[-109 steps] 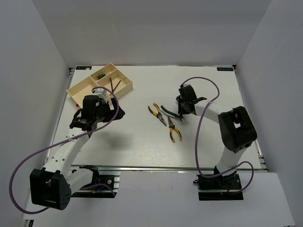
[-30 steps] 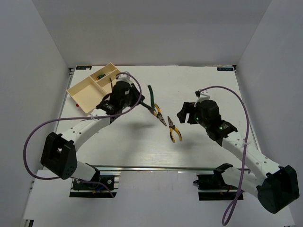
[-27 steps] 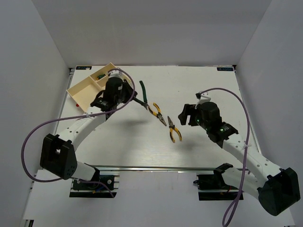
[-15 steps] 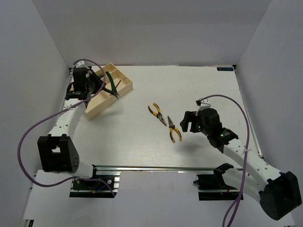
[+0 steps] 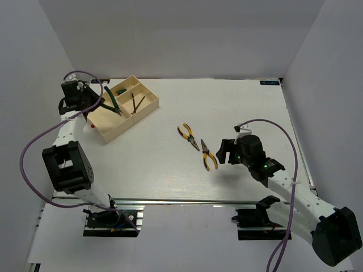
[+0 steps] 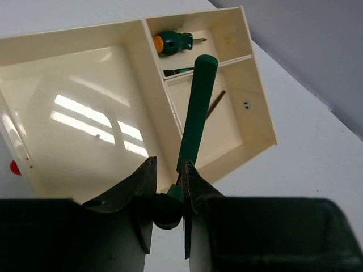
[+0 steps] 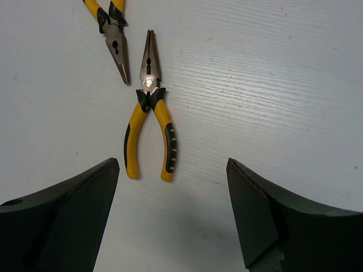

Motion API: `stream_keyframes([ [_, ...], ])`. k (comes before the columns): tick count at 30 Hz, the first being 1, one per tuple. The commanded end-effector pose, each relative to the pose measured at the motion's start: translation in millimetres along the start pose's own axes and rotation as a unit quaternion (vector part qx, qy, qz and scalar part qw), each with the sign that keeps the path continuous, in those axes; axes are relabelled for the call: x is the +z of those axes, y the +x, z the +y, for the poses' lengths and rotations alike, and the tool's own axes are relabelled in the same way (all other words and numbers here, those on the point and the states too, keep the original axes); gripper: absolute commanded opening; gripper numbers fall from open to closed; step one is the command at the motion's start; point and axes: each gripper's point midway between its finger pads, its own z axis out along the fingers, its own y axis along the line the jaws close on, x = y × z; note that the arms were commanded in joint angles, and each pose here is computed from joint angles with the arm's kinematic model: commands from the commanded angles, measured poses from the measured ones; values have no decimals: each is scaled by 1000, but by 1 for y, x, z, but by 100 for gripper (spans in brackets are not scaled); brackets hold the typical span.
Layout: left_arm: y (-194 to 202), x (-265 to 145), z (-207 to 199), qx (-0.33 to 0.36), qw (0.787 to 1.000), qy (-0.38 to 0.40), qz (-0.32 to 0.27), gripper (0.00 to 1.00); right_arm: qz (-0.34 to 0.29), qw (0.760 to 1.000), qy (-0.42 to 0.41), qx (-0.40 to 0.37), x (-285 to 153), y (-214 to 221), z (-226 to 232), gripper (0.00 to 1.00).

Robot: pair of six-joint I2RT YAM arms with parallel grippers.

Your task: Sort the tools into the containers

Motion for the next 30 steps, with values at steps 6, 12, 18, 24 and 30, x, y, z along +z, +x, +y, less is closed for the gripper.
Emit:
stream_keyframes([
  [6, -8, 8, 13, -4, 1000, 15, -21, 0, -16, 1000, -11, -1, 2, -7, 4, 82],
  [12, 13, 19, 49, -16, 999, -30, 3, 8, -10, 1000, -5, -1, 6, 0, 0, 82],
  [18, 32, 26, 57, -22, 999, -30, 27, 39, 9, 1000, -4, -4, 11, 6, 0, 80],
  [24, 23, 19, 52, -16, 999, -30, 20, 75, 53, 999, -1, -8, 20, 23, -1, 74],
  [30, -2, -4, 17, 15, 1000, -5, -5, 91, 78, 997, -7, -10, 23, 31, 1, 62],
])
